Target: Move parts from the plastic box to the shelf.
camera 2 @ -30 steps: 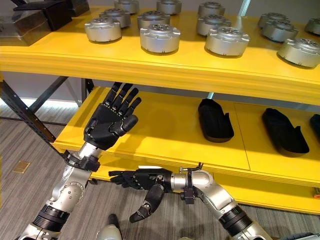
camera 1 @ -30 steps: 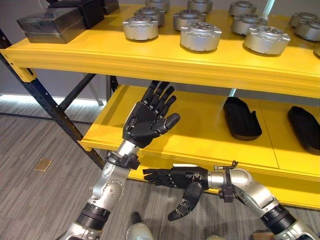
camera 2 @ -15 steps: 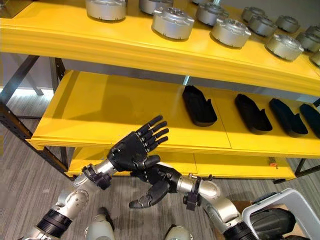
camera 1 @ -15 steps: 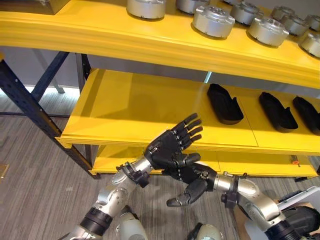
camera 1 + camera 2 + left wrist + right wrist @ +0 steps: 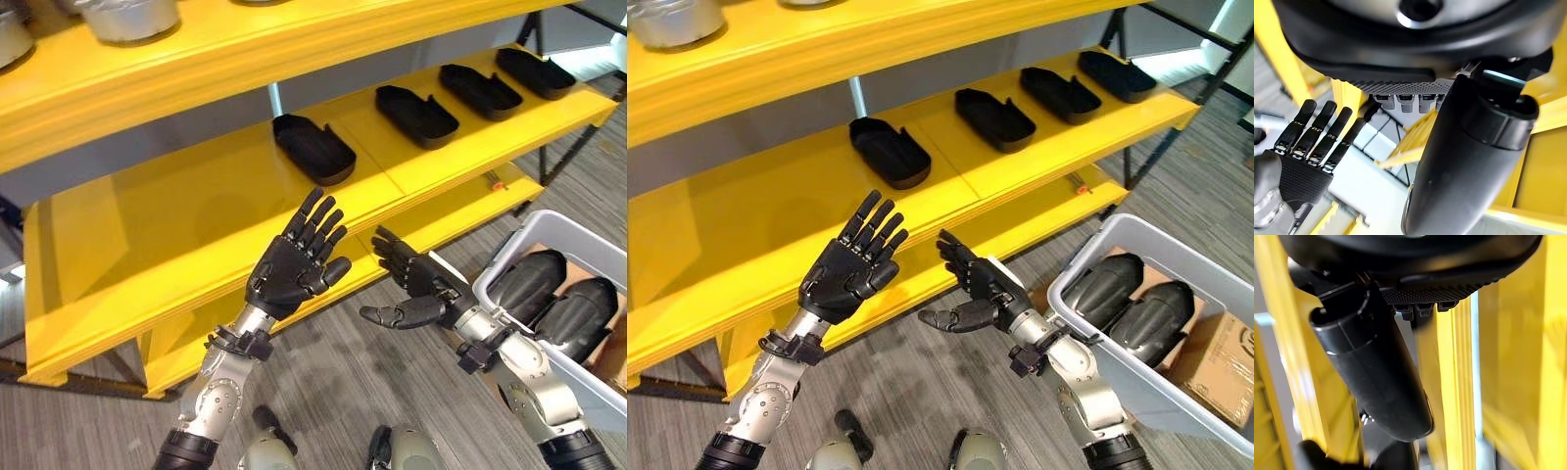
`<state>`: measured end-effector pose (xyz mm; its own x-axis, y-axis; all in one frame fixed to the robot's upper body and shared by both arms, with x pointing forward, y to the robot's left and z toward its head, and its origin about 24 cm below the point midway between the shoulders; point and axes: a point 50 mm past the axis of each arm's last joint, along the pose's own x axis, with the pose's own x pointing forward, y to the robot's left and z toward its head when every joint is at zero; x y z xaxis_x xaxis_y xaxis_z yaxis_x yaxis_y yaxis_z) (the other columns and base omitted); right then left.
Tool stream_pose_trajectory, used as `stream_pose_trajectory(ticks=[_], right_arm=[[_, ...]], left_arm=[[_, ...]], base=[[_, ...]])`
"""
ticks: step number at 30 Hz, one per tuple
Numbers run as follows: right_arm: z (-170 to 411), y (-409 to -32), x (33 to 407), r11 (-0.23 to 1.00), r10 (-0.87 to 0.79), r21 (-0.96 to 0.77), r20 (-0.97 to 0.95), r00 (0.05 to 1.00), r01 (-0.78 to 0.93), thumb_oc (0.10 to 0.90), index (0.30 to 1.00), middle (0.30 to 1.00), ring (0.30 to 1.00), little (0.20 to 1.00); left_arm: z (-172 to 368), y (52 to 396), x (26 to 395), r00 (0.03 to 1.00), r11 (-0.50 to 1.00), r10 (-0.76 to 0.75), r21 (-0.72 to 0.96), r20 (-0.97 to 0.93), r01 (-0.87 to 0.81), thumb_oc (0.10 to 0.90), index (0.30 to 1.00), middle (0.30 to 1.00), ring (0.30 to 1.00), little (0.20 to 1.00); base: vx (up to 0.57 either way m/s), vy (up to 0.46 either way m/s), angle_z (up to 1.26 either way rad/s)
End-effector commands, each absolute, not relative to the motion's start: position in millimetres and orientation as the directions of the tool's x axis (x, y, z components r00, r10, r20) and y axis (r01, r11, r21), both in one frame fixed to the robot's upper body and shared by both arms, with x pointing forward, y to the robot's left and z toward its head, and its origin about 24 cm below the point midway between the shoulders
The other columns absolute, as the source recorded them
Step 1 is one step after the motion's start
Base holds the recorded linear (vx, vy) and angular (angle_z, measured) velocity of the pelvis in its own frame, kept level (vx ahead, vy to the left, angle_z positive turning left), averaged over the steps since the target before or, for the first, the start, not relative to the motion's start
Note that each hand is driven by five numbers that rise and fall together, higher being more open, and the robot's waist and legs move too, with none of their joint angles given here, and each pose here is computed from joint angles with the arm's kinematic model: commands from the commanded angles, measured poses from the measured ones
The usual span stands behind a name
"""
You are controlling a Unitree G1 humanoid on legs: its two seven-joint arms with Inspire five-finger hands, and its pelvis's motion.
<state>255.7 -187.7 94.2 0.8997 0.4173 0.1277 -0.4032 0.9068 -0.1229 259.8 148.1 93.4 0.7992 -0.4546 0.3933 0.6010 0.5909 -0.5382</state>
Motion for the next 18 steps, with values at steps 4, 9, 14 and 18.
stream_pose_trajectory(ticks=[4, 9, 14, 18], right_arm=[[179.5, -210.0, 247.3, 0.972, 0.179, -0.232, 0.605, 0.776, -0.043, 0.900, 1.000, 1.000, 1.000, 1.000], [176.6, -226.6, 243.2, 0.967, 0.083, -0.240, 0.604, 0.793, 0.082, 0.900, 1.000, 1.000, 1.000, 1.000], [175.9, -229.9, 239.6, 0.943, 0.079, -0.302, 0.614, 0.785, 0.142, 0.900, 1.000, 1.000, 1.000, 1.000], [177.1, -229.0, 239.3, 0.948, 0.083, -0.290, 0.622, 0.779, 0.132, 0.900, 1.000, 1.000, 1.000, 1.000]], left_arm=[[160.9, 114.0, 264.4, 0.591, 0.418, -0.464, -0.426, 0.659, 0.803, 0.900, 1.000, 1.000, 1.000, 1.000], [175.7, 95.1, 267.9, 0.555, 0.368, -0.502, -0.417, 0.663, 0.831, 0.900, 1.000, 1.000, 1.000, 1.000], [184.6, 81.8, 268.2, 0.534, 0.344, -0.508, -0.409, 0.676, 0.845, 0.900, 1.000, 1.000, 1.000, 1.000], [192.5, 78.1, 265.8, 0.513, 0.336, -0.490, -0.390, 0.705, 0.857, 0.900, 1.000, 1.000, 1.000, 1.000]], base=[[-0.02, -0.070, -0.44], [-0.01, -0.075, -0.40], [0.02, -0.122, -0.45], [0.04, -0.200, -0.70]])
